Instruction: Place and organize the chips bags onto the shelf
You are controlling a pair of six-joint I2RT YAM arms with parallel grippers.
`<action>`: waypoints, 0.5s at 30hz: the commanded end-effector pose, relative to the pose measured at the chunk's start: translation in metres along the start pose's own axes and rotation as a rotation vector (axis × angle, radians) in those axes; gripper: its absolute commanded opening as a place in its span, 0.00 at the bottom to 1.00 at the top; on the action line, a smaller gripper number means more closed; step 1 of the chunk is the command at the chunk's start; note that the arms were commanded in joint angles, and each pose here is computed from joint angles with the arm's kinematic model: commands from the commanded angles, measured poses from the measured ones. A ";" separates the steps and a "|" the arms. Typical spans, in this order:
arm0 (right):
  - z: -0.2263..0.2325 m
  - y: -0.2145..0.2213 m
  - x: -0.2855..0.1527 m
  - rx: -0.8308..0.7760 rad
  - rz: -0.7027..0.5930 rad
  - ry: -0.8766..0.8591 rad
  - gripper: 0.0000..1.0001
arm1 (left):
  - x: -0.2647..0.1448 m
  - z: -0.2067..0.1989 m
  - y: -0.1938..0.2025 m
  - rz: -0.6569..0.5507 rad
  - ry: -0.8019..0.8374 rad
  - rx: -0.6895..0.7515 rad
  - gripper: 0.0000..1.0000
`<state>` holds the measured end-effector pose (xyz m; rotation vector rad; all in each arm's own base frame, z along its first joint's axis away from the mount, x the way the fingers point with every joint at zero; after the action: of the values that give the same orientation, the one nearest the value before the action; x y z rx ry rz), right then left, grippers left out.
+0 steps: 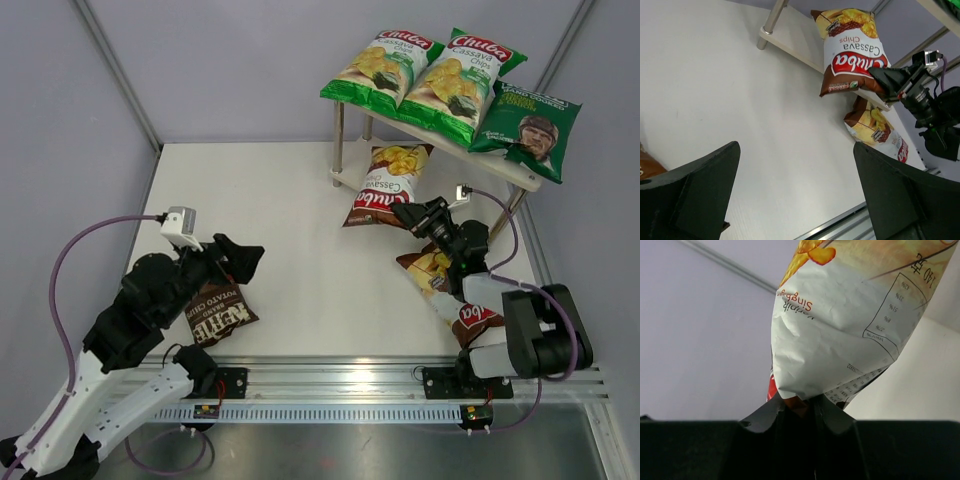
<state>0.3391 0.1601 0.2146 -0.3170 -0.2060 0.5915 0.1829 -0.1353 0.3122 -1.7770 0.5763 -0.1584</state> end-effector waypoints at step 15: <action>-0.027 -0.064 0.102 0.028 -0.368 -0.118 0.16 | -0.044 0.025 0.020 -0.060 0.018 0.239 0.99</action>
<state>0.4471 0.1626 0.1534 -0.2521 -0.0906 0.3705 0.1478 -0.0983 0.2980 -1.6032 0.5236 -0.2392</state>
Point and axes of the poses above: each gripper's point midway between its finger pads, its own x axis out along the fingers, its own z axis along the line the jaws close on, y = z × x, the point moved 1 cm from there along -x, back along the fingers, and after that the axes turned 12 degrees about x, right-handed, at the moved point
